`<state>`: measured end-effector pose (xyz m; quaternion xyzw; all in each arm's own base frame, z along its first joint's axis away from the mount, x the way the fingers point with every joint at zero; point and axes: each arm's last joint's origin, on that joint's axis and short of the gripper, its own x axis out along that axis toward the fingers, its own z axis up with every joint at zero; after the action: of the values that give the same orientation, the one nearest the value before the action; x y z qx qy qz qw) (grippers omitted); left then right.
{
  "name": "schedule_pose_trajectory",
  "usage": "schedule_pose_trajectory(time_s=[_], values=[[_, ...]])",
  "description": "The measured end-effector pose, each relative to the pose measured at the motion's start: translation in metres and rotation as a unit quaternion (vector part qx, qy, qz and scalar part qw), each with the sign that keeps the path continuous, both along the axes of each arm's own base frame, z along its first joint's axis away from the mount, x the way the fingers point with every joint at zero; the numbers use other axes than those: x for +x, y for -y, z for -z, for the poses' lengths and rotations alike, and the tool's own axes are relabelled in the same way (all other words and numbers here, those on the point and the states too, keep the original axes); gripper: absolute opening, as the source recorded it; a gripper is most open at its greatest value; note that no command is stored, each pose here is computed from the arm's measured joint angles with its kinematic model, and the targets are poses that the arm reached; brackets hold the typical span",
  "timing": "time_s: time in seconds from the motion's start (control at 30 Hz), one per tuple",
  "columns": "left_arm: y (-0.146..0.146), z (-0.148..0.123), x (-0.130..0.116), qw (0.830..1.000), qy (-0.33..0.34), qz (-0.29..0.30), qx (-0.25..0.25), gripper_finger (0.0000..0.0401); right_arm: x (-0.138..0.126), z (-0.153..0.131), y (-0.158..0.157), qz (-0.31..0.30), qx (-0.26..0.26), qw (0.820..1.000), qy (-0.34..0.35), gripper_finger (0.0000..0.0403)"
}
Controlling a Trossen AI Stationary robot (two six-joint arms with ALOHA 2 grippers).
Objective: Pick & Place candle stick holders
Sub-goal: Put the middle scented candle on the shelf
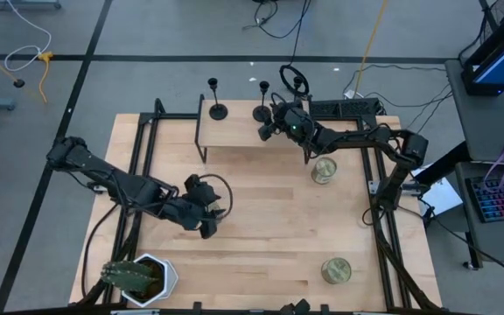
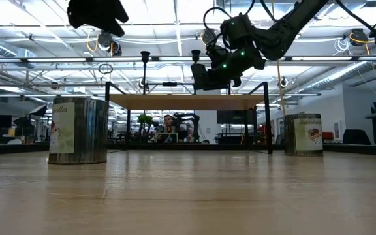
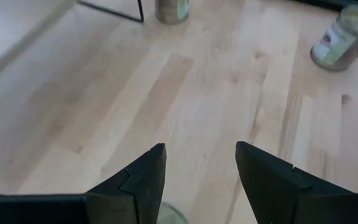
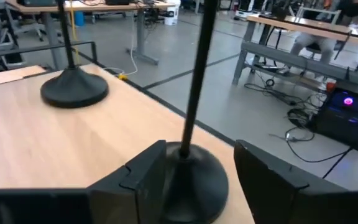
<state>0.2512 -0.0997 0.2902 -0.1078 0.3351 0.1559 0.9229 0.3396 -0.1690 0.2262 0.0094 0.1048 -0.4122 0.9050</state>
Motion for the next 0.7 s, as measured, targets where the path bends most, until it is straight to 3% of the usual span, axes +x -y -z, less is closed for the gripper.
schedule_pose_trajectory(time_s=[0.17, 0.4, 0.57, 0.7], values=[[0.015, 0.024, 0.011, 0.999, -0.041, 0.001, -0.019, 0.0202, 0.000, 0.001, -0.012, -0.016, 0.000, 1.000, -0.006, 0.0186], [0.026, 0.048, 0.014, 0.992, -0.089, -0.048, -0.070, 0.0202, -0.014, -0.009, -0.033, -0.036, -0.007, 0.999, 0.007, 0.0185], [0.026, 0.057, 0.006, 0.984, -0.130, -0.095, -0.070, 0.0202, -0.036, -0.008, -0.054, -0.057, -0.004, 0.998, 0.006, 0.0182], [0.024, 0.065, 0.005, 0.979, -0.150, -0.122, -0.057, 0.0202, -0.054, -0.004, -0.076, -0.114, 0.003, 0.993, 0.020, 0.0177]])
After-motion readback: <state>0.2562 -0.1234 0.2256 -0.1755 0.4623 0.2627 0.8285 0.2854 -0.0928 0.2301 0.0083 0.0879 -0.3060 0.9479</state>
